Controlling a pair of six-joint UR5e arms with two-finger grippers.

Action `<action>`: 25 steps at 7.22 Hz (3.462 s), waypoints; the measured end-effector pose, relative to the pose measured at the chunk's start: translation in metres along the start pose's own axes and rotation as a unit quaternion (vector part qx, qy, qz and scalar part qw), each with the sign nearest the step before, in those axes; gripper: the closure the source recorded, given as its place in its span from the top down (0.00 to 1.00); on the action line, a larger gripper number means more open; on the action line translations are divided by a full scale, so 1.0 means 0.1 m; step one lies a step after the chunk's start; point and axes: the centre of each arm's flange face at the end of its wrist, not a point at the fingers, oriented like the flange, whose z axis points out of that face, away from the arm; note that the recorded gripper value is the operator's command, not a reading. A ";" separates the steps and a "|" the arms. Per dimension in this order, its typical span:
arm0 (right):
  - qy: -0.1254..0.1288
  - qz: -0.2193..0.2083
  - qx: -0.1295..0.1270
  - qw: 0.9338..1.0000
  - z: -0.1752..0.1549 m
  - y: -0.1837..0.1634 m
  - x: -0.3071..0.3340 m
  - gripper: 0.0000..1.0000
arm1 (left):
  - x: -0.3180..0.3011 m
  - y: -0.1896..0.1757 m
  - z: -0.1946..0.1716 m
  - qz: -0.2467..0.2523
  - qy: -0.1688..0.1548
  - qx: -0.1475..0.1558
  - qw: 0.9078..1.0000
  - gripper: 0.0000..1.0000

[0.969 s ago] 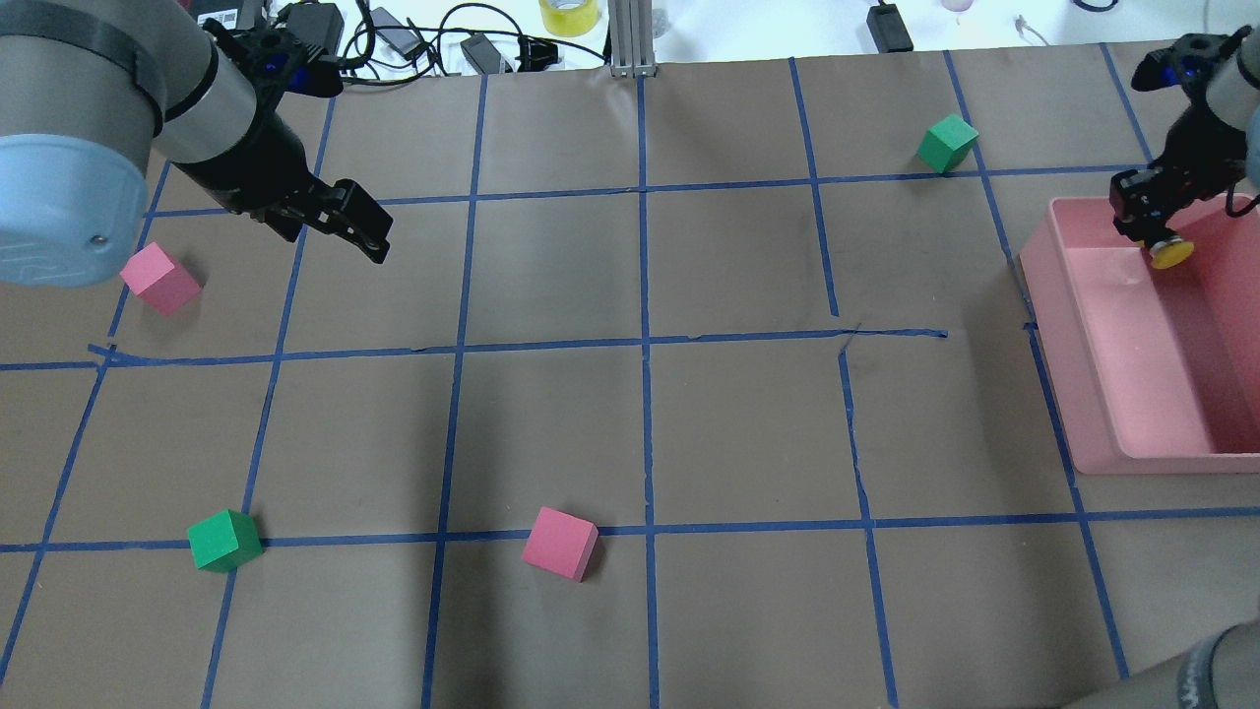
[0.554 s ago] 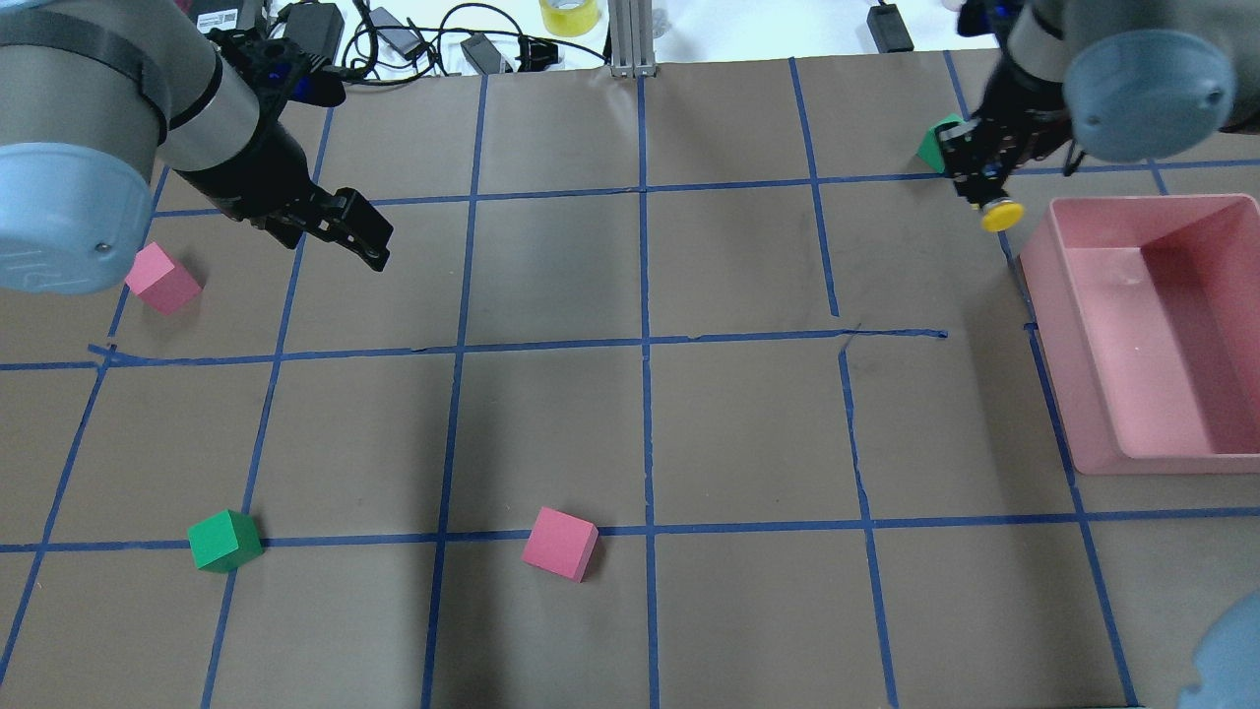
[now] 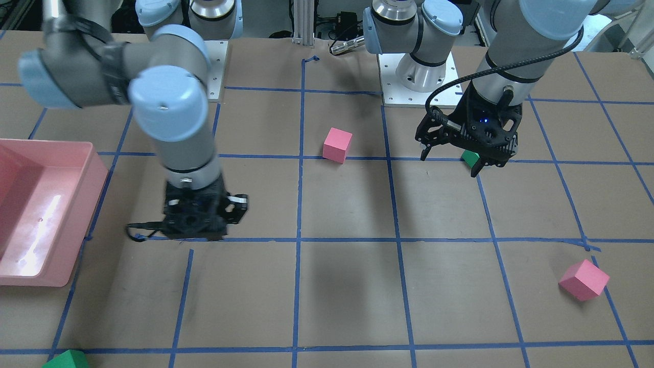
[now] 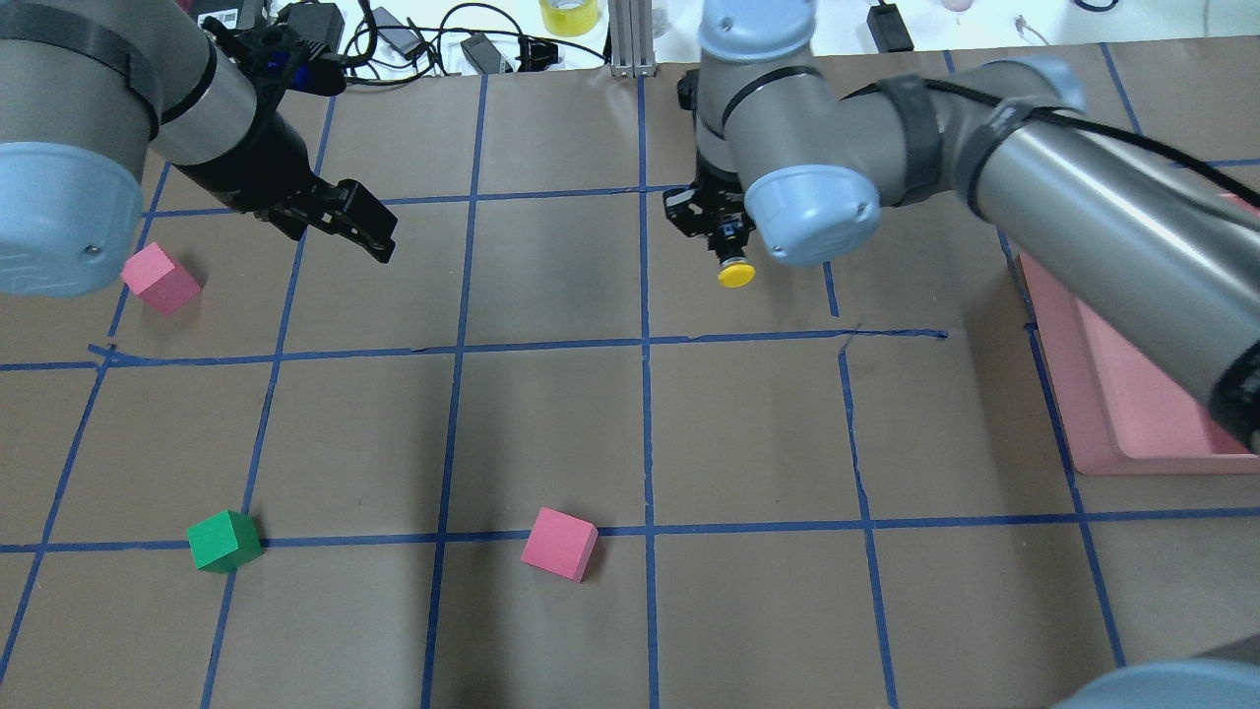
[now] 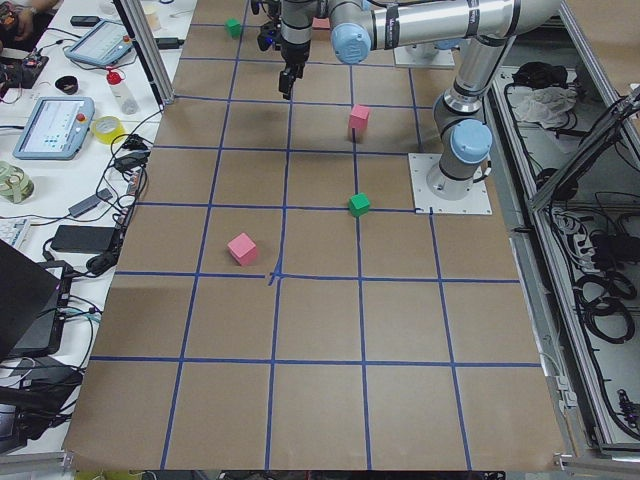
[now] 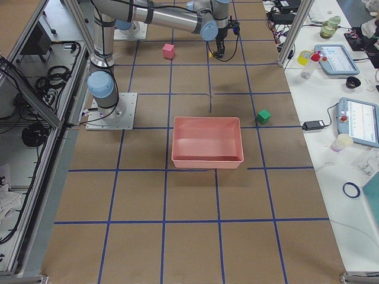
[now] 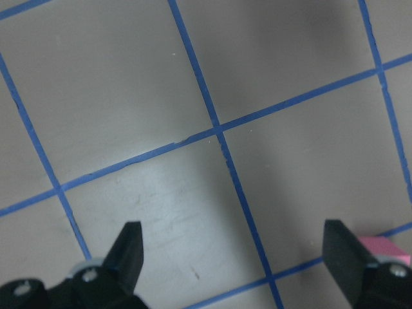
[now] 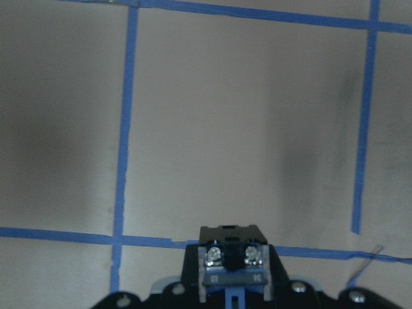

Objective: Align button upright
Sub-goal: 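Carry the button toward the table center with the right gripper, then set the button down on the table, open and raise the right gripper, then reach the left gripper to the button and grasp its body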

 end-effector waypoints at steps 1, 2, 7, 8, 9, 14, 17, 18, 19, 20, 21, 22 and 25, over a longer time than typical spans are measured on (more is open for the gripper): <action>-0.004 -0.001 0.002 1.000 0.22 0.09 -0.37 0.00 | 0.02 0.01 -0.11 0.001 -0.002 0.011 1.000 1.00; -0.007 -0.005 0.003 1.000 0.43 0.15 -0.64 0.00 | -0.01 0.03 -0.15 -0.001 -0.016 0.009 1.000 1.00; -0.028 -0.015 -0.018 0.999 1.09 0.36 -0.92 0.16 | -0.25 0.08 0.23 -0.061 -0.076 -0.053 0.994 1.00; -0.027 -0.015 -0.018 0.999 1.14 0.40 -0.91 0.26 | -0.25 0.10 0.29 -0.096 -0.075 -0.059 0.991 1.00; -0.026 -0.015 -0.019 0.999 1.17 0.42 -0.90 0.38 | -0.25 0.11 0.32 -0.131 -0.077 -0.060 0.987 1.00; -0.028 -0.013 -0.023 0.999 1.19 0.48 -0.88 1.00 | -0.21 0.08 0.40 -0.192 -0.047 -0.057 0.979 1.00; -0.031 -0.007 0.007 0.999 0.71 0.32 -0.68 1.00 | -0.20 0.09 0.45 -0.202 -0.045 -0.064 0.976 1.00; -0.026 -0.005 0.005 1.000 0.50 0.22 -0.38 1.00 | -0.20 0.10 0.48 -0.205 -0.045 -0.068 0.975 1.00; -0.018 -0.008 -0.008 1.000 0.26 0.13 0.07 1.00 | -0.18 0.13 0.55 -0.210 -0.042 -0.074 0.974 1.00; -0.013 -0.011 -0.025 1.000 -0.01 0.09 0.60 1.00 | -0.16 0.17 0.64 -0.215 -0.039 -0.078 0.973 1.00; -0.012 -0.005 -0.039 0.999 -0.28 0.10 1.08 1.00 | -0.08 0.16 0.70 -0.229 -0.029 -0.071 0.970 1.00; -0.012 0.003 -0.048 0.999 -0.59 0.12 1.41 1.00 | 0.06 0.12 0.76 -0.247 -0.014 -0.062 0.967 1.00; -0.008 0.014 -0.081 0.997 -1.71 0.15 1.69 1.00 | 0.80 -0.02 1.32 -0.281 0.000 0.010 0.960 1.00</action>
